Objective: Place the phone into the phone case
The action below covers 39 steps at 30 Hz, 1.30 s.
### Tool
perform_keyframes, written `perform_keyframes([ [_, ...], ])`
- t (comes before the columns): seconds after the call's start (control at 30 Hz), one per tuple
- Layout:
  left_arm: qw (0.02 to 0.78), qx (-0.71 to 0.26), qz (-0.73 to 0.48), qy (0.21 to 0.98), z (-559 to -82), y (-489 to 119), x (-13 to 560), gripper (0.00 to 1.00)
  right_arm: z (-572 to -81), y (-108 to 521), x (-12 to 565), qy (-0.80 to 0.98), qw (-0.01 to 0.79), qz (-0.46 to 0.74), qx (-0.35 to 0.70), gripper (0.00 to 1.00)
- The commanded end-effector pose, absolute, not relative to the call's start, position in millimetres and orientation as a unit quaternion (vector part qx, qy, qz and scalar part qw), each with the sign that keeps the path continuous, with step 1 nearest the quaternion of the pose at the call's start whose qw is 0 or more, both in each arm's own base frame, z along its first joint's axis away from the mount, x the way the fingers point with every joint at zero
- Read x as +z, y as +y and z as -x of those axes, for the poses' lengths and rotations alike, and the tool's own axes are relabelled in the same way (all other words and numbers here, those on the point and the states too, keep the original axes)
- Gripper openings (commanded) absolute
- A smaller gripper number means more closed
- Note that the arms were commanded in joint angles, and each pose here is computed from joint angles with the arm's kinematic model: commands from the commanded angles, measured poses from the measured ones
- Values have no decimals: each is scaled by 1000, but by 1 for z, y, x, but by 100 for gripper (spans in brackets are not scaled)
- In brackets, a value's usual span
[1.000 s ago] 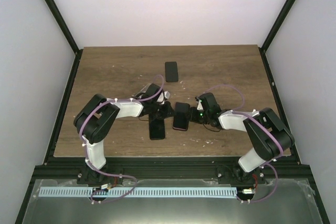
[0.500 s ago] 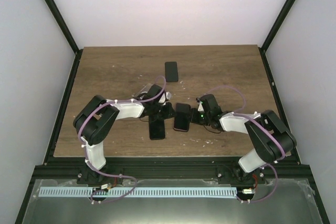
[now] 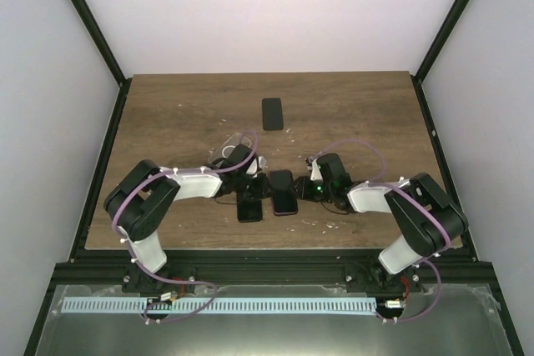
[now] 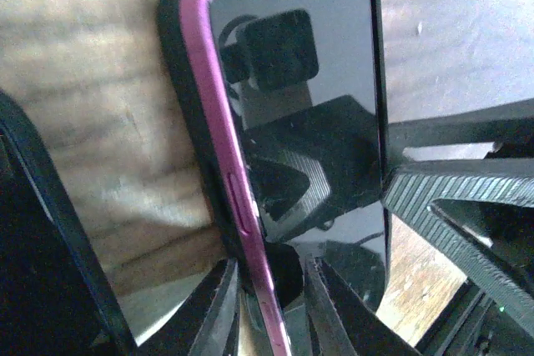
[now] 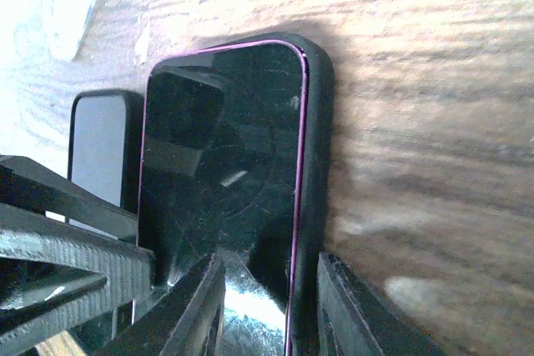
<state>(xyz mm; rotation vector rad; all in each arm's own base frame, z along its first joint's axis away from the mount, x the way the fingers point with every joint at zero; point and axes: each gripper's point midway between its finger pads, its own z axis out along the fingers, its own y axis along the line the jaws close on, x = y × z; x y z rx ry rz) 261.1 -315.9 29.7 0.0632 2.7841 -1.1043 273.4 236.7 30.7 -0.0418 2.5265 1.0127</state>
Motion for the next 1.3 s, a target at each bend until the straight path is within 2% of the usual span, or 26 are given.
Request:
perform_keyframes([
  [0.0,58,-356,-33,932,-245,-314,31,26,-259,240,34,913,195,39,356,31],
  [0.13,77,-341,-27,937,-259,-309,35,31,-264,229,30,924,204,21,323,31],
  [0.27,86,-333,-24,939,-269,-311,35,36,-268,219,29,928,216,-2,304,38],
  [0.33,90,-342,-30,935,-272,-315,37,36,-269,220,30,925,220,0,309,39],
  [0.53,84,-341,-36,936,-276,-321,31,22,-267,235,24,920,199,22,337,33],
  [0.67,77,-349,-30,934,-278,-326,24,19,-266,245,25,912,189,30,362,30],
  [0.8,72,-367,-35,927,-279,-337,26,11,-268,249,27,909,190,30,370,26],
  [1.0,70,-367,-44,927,-275,-342,29,5,-269,248,25,910,190,27,368,25],
  [1.07,69,-350,-39,933,-274,-335,27,7,-269,243,24,914,193,14,356,25],
  [1.2,85,-338,-31,937,-273,-317,35,26,-264,230,29,919,202,-2,339,28],
  [1.27,91,-342,-32,935,-271,-314,42,30,-262,228,32,919,202,-5,338,30],
])
